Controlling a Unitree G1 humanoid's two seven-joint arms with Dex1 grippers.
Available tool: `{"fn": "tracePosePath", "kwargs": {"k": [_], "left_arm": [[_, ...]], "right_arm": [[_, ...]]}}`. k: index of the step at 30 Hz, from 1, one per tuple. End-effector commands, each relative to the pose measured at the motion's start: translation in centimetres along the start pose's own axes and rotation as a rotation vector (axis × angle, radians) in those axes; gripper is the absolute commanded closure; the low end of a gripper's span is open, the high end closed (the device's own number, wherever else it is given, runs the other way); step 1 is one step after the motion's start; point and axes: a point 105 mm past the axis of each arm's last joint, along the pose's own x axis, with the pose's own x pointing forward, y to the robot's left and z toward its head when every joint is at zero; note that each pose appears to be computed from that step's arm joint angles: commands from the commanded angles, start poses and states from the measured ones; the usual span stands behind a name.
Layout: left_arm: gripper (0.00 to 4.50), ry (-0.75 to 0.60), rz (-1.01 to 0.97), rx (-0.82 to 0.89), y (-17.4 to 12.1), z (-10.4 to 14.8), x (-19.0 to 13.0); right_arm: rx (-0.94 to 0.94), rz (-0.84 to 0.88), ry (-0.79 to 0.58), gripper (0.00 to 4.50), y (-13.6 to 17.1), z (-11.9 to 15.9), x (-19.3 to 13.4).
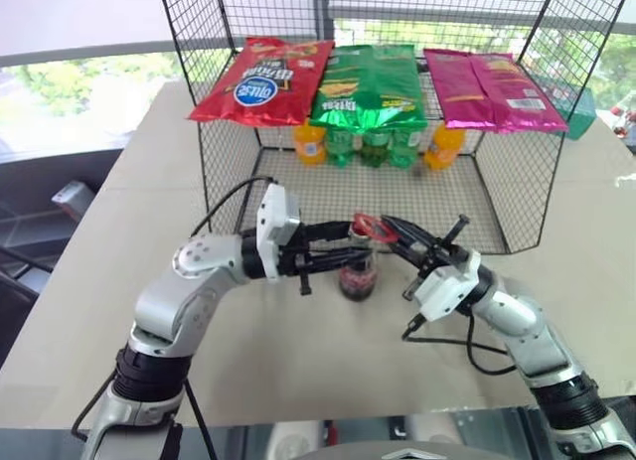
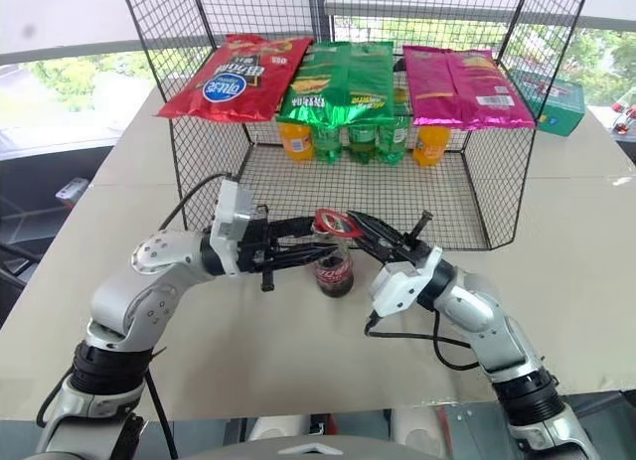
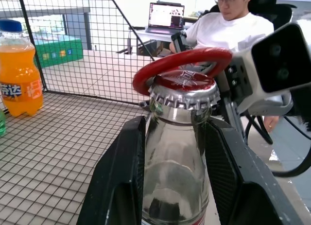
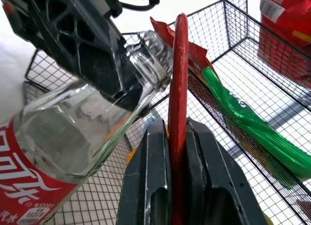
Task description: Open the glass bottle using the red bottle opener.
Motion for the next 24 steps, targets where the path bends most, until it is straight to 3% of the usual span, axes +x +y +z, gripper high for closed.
{"fn": "tracePosePath", "kwargs": {"k": [1, 5, 8, 13, 16, 19, 24], "left_arm": [[3.28, -0.014, -0.019, -0.016, -0.6, 0.3, 0.6], [3.28, 0.002, -0.028, -0.022, -0.5, 0.0, 0.6], [3.28, 0.024, -0.022, -0.025, -0.2, -0.5, 0.7], [3.28, 0.077, -0.015, -0.033, 0.2, -1.5, 0.6], [3.28, 0.086, -0.011, -0.033, 0.3, -1.6, 0.6], [3.28, 0.086, -0.009, -0.029, 0.4, -1.5, 0.8], [3.28, 0.073, -0.011, -0.021, 0.2, -1.2, 1.3]], "right_arm": [[-0.003, 0.353, -0.061, 4.5, 9.3, 0.6, -0.3], [-0.041, 0.415, -0.072, 4.5, 10.6, 0.1, -1.2], [-0.125, 0.436, -0.069, 4.5, 9.3, -0.6, -2.1], [-0.311, 0.435, -0.051, 4.5, 3.6, -1.4, -1.9], [-0.43, 0.428, -0.058, 4.5, -0.8, -0.9, -1.0], [-0.492, 0.427, -0.061, 4.5, -3.2, -0.3, -0.4], [-0.52, 0.32, -0.126, 4.5, -6.8, 2.9, 2.1]]}}
